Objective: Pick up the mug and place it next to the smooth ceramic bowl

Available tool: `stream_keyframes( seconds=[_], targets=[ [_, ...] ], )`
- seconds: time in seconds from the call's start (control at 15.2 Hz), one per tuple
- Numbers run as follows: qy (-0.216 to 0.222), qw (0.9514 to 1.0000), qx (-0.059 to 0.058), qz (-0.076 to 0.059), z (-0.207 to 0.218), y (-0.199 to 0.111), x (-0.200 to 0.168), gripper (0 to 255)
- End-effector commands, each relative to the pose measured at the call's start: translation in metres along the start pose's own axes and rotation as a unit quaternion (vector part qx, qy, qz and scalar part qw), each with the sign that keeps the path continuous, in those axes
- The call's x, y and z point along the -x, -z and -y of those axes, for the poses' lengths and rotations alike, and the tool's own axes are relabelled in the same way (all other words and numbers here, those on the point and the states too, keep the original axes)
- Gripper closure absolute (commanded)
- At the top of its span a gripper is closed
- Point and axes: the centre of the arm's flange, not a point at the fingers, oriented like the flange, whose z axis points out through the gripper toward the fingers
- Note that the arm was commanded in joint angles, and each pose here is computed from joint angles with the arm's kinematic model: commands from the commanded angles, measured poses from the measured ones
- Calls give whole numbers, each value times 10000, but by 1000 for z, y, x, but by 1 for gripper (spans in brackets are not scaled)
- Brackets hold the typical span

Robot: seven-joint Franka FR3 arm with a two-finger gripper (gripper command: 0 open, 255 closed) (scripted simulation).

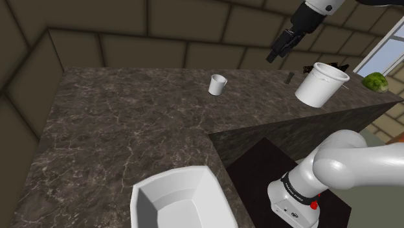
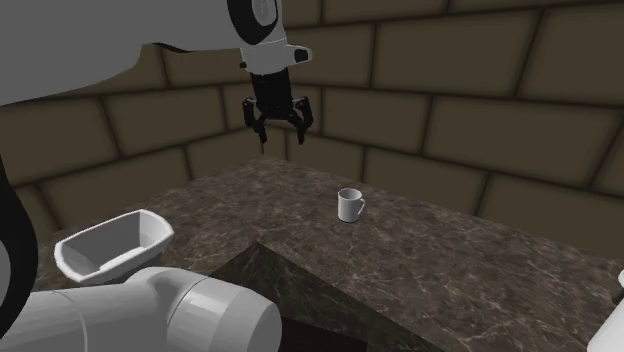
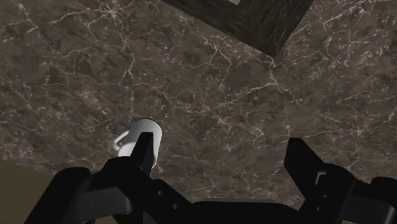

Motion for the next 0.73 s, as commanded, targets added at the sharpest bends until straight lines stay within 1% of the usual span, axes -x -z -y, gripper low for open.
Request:
stream_keyframes(
  seconds=[0.0,0.66],
  targets=[
    [0,10000,0,0,0,0,0,0],
    [-34,9998,53,204,-28,-103,-84,0]
  ],
)
